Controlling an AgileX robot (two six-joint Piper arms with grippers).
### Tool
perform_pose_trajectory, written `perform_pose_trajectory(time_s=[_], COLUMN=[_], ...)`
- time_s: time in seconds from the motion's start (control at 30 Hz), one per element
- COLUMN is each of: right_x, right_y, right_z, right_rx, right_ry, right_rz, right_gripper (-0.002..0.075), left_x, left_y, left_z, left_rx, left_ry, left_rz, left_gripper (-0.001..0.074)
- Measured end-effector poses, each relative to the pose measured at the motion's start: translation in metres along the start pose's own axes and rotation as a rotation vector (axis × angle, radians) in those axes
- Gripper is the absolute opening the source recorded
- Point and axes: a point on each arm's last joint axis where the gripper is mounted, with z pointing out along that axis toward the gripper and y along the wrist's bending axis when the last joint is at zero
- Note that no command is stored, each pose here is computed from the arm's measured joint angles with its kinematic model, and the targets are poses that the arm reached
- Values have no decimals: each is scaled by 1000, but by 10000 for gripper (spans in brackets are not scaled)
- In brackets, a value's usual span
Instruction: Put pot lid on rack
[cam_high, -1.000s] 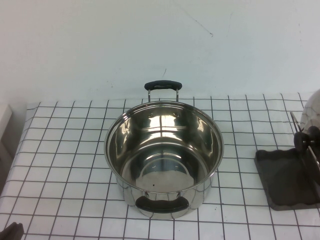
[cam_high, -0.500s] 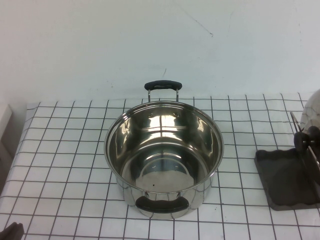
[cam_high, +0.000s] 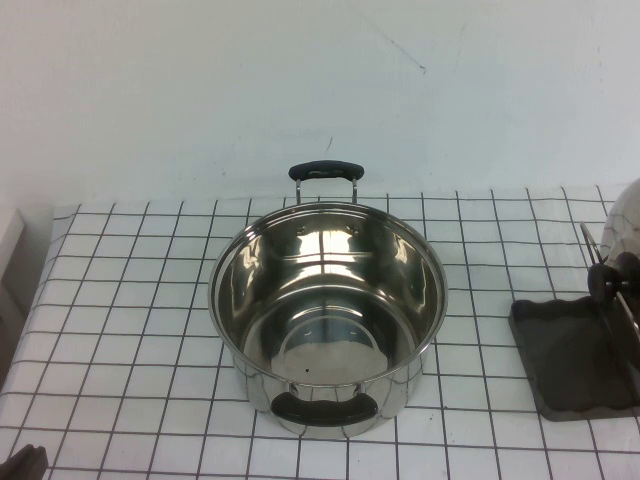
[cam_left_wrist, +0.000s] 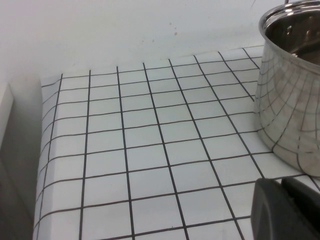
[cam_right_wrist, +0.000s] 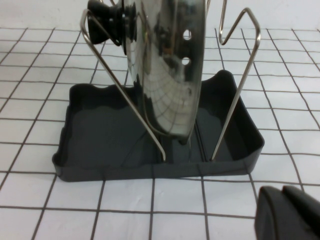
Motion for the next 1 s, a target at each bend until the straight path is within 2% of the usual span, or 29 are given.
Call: perform_pose_trajectory(time_s=[0.37,0.5,0.63,0.7,0.77,0.93,1.0], right_x=[0,0,0,0,0,0,0], right_y=[0,0,0,0,0,0,0], right_z=[0,0,0,0,0,0,0], right_rx=[0,0,0,0,0,0,0], right_ry=[0,0,0,0,0,0,0], right_rz=[0,0,0,0,0,0,0], right_gripper=[-2,-2,-2,-2,-2,-2,-2], left_x=[0,-1,5,11,15,18,17], left_y=[0,4,18,23,22,13,10], left_z=[0,0,-3,-7,-9,-14,-18], left_rx=[0,-44,-212,-279,-281,-148,-119], left_ry=[-2,-18,-11,33,84,121,100], left_rz=[-31,-235,-514,-560,-450,-22,79], left_gripper=[-2,-2,-2,-2,-2,-2,-2])
